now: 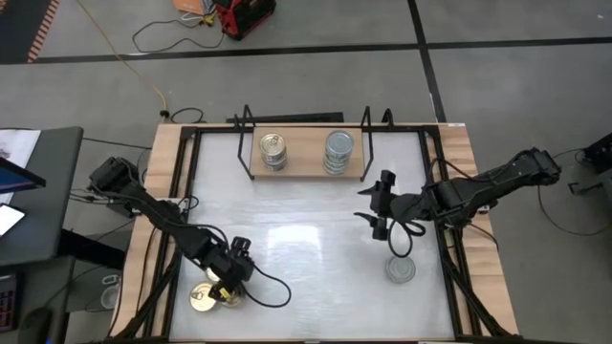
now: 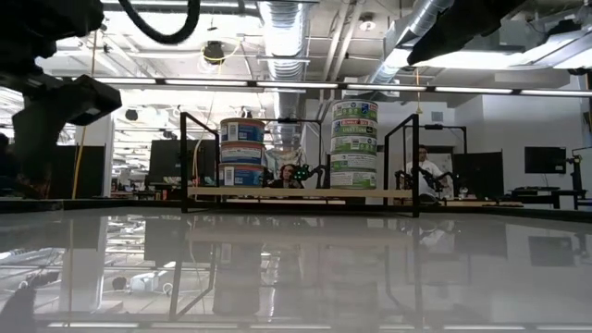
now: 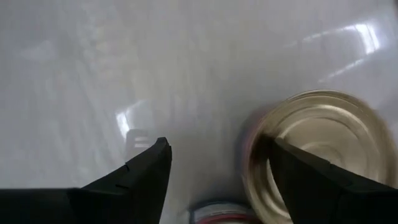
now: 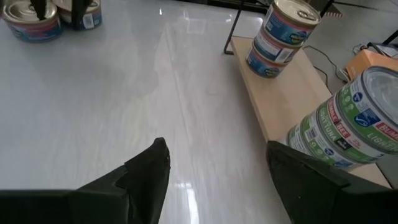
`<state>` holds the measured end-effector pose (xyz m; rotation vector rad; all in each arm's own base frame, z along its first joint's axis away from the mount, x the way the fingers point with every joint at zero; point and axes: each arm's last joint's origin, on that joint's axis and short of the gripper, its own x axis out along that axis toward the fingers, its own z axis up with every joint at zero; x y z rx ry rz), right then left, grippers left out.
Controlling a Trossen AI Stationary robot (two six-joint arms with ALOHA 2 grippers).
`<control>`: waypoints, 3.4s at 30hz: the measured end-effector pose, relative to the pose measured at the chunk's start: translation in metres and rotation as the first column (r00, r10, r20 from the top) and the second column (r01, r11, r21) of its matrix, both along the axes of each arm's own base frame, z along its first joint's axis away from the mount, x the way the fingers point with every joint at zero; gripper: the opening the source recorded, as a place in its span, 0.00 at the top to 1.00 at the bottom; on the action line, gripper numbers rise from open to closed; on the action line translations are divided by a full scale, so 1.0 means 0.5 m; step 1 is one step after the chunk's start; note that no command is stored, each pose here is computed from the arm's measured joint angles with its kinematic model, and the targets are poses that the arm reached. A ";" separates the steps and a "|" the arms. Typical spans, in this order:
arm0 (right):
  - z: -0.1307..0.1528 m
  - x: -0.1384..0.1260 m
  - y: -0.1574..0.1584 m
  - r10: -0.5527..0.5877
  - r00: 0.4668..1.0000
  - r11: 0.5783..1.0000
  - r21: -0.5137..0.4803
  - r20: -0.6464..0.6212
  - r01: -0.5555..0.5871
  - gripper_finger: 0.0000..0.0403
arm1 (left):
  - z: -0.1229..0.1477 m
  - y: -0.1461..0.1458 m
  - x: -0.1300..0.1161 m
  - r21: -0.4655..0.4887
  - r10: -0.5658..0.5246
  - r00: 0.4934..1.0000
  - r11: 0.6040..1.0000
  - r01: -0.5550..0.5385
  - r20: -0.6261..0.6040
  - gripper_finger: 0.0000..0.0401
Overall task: Stack canned seafood by type on shelf
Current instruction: Stack the blue pink tuna can on top of the blue pink tuna can on the shelf
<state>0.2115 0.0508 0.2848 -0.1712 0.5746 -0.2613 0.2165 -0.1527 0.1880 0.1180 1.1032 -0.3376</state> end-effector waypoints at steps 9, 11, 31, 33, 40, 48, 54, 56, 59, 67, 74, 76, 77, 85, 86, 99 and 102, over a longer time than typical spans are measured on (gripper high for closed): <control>0.000 0.000 0.000 0.001 1.000 1.000 -0.002 -0.001 -0.001 0.28 | -0.010 0.021 0.011 0.268 0.037 0.975 0.959 -0.096 0.219 0.37; 0.000 0.000 0.000 0.001 1.000 1.000 -0.002 -0.001 -0.001 0.28 | -0.007 0.030 0.017 0.374 0.037 0.956 0.915 -0.149 0.291 0.37; 0.000 0.000 0.000 0.002 1.000 1.000 -0.002 -0.002 -0.002 0.28 | 0.052 0.001 0.050 0.189 -0.043 0.950 0.982 -0.017 0.308 0.37; 0.000 0.000 0.000 0.002 1.000 1.000 -0.001 0.002 -0.002 0.28 | 0.034 0.009 0.042 0.249 -0.058 0.954 0.968 -0.018 0.293 0.37; 0.001 0.001 0.000 0.003 1.000 1.000 -0.001 0.004 -0.003 0.28 | 0.001 0.024 0.029 0.392 -0.104 0.951 0.920 -0.020 0.291 0.37; 0.001 0.001 0.000 0.010 1.000 1.000 -0.012 0.000 -0.010 0.28 | 0.002 0.042 0.035 0.509 -0.100 0.944 0.857 -0.080 0.316 0.37; 0.002 0.002 0.001 0.010 1.000 1.000 -0.009 0.010 -0.010 0.28 | 0.000 0.066 0.054 0.520 -0.003 0.931 0.830 -0.201 0.365 0.37; 0.002 0.002 0.001 0.011 1.000 1.000 -0.009 0.010 -0.010 0.28 | 0.004 0.061 0.058 0.434 -0.019 0.946 0.892 -0.131 0.324 0.37; 0.002 0.002 0.001 0.014 1.000 1.000 -0.011 0.008 -0.014 0.28 | 0.018 0.047 0.066 0.271 -0.062 0.958 0.962 -0.017 0.280 0.37; 0.003 0.002 0.001 0.014 1.000 1.000 -0.009 0.012 -0.013 0.28 | 0.011 0.033 0.076 0.182 -0.119 0.960 0.980 0.073 0.253 0.37; 0.003 0.002 0.001 0.014 1.000 1.000 -0.008 0.012 -0.014 0.28 | -0.059 0.022 0.094 0.537 -0.193 0.963 0.841 0.064 0.189 0.37; 0.003 0.002 0.000 0.013 1.000 1.000 -0.009 0.012 -0.013 0.28 | -0.062 0.023 0.100 0.611 -0.209 0.959 0.790 0.050 0.193 0.37; 0.003 0.002 -0.001 0.011 1.000 1.000 -0.009 0.011 -0.011 0.28 | -0.064 0.026 0.104 0.646 -0.204 0.958 0.763 0.026 0.203 0.37; 0.003 0.003 -0.002 0.010 1.000 1.000 -0.007 0.011 -0.010 0.28 | -0.075 0.080 0.137 0.793 -0.043 0.953 0.566 -0.225 0.301 0.37; 0.003 0.003 -0.002 0.010 1.000 1.000 -0.007 0.011 -0.010 0.28 | -0.074 0.086 0.139 0.803 -0.028 0.951 0.544 -0.244 0.309 0.37; 0.003 0.004 -0.004 0.005 1.000 1.000 -0.005 0.013 -0.005 0.28 | -0.032 0.117 0.139 0.625 0.044 0.943 0.738 -0.253 0.330 0.44; 0.003 0.004 -0.004 0.005 1.000 1.000 -0.004 0.014 -0.005 0.28 | -0.048 0.129 0.145 0.632 0.048 0.957 0.741 -0.226 0.286 0.49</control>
